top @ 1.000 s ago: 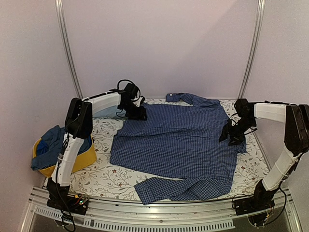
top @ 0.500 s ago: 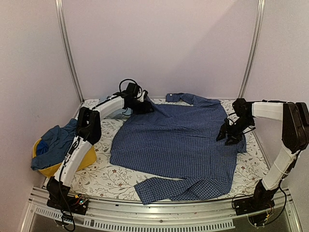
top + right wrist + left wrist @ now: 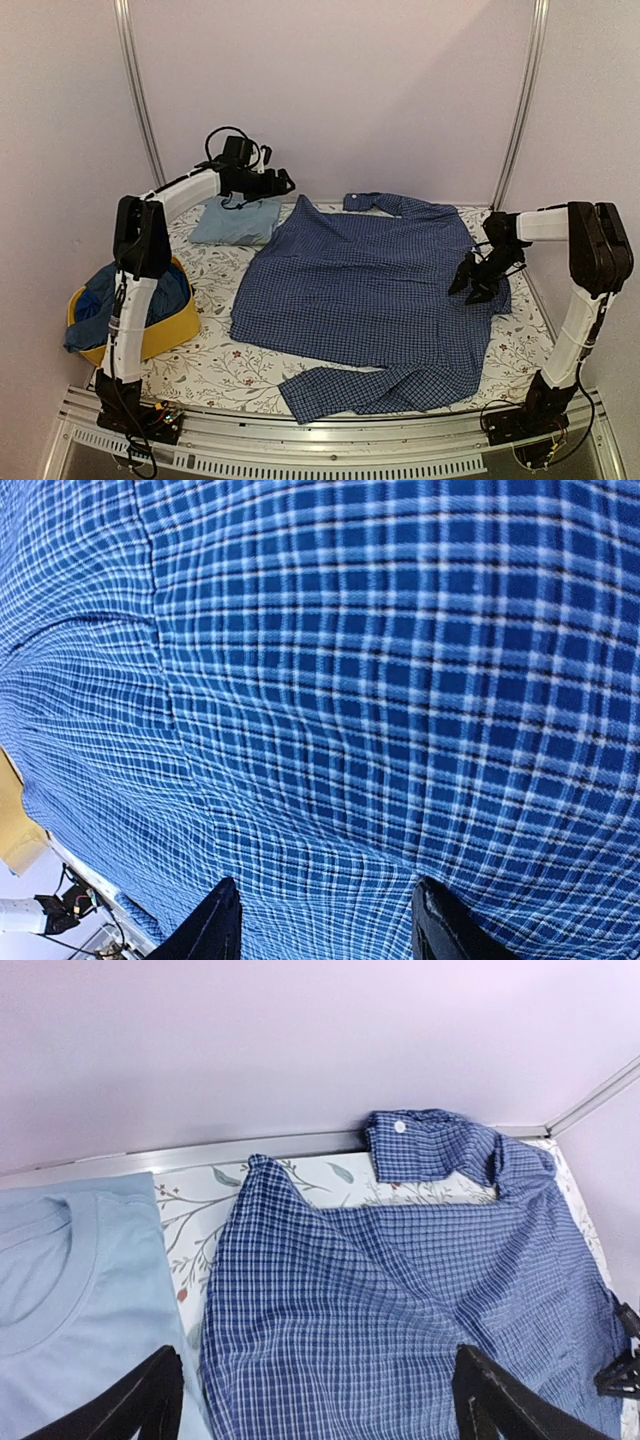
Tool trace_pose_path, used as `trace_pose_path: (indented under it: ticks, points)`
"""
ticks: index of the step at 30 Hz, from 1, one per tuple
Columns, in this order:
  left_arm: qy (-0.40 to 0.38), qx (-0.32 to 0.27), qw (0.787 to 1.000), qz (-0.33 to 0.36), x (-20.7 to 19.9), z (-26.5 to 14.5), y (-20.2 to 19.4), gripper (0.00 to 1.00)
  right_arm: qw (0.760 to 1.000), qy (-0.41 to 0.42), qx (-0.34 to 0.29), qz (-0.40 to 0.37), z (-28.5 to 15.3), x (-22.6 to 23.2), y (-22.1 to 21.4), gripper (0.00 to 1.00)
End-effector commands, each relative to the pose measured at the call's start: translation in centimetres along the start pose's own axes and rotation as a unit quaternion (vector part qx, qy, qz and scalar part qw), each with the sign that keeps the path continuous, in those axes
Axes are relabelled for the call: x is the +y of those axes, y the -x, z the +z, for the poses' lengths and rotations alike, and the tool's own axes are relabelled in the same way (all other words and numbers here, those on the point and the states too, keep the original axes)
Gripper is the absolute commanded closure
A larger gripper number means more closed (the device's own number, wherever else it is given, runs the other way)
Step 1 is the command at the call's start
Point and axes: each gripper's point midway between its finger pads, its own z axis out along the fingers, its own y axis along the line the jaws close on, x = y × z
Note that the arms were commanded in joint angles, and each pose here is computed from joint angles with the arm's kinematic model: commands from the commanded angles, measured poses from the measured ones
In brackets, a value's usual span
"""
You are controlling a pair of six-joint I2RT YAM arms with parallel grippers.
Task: Fold and stack the mixed laundry pile
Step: Smooth out the flattened shirt at the center of the board, then move the flattened shirt to the center of the board, then pick up the flattened shirt from the center of the board.
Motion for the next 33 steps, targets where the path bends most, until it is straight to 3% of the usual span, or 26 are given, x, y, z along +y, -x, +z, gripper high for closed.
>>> trace_pose_path:
  ticks: [1, 8, 13, 15, 19, 21, 25, 29, 33]
  points:
    - [0.023, -0.022, 0.998, 0.048, -2.7, -6.5, 1.3, 0.02, 0.999, -0.040, -0.008, 0.036, 0.8, -5.2, 2.3, 0.43]
    - [0.050, 0.026, 0.997, 0.059, -3.4, -10.8, -4.8, 0.00, 0.997, -0.048, -0.030, 0.061, 1.0, -8.6, 7.5, 0.43]
    - [0.029, 0.092, 0.991, 0.093, -6.7, -13.0, -12.6, 0.00, 0.997, 0.028, -0.073, 0.015, -3.1, -3.2, 8.7, 0.43]
    - [0.010, 0.104, 0.989, 0.109, -8.7, -14.6, -15.0, 0.00, 0.994, 0.049, -0.099, -0.021, -6.3, 0.2, 7.5, 0.42]
    - [-0.030, 0.149, 0.984, 0.097, -10.9, -16.8, -20.4, 0.00, 0.996, 0.054, -0.070, -0.024, -7.3, 1.9, 1.5, 0.41]
    - [-0.023, 0.177, 0.981, 0.072, -10.9, -17.5, -22.8, 0.00, 0.997, 0.054, -0.056, 0.000, -7.3, 1.6, -1.4, 0.41]
    - [-0.035, 0.208, 0.977, 0.014, -11.9, -19.3, -26.6, 0.00, 0.995, 0.011, -0.087, 0.053, -9.8, 0.2, -5.3, 0.41]
    - [-0.012, 0.216, 0.975, -0.046, -11.8, -20.7, -28.7, 0.00, 0.981, -0.036, -0.127, 0.142, -12.2, -2.0, -9.0, 0.37]
    - [0.039, 0.235, 0.965, -0.107, -10.4, -21.5, -30.6, 0.00, 0.963, -0.101, -0.119, 0.219, -11.5, -5.3, -12.0, 0.33]
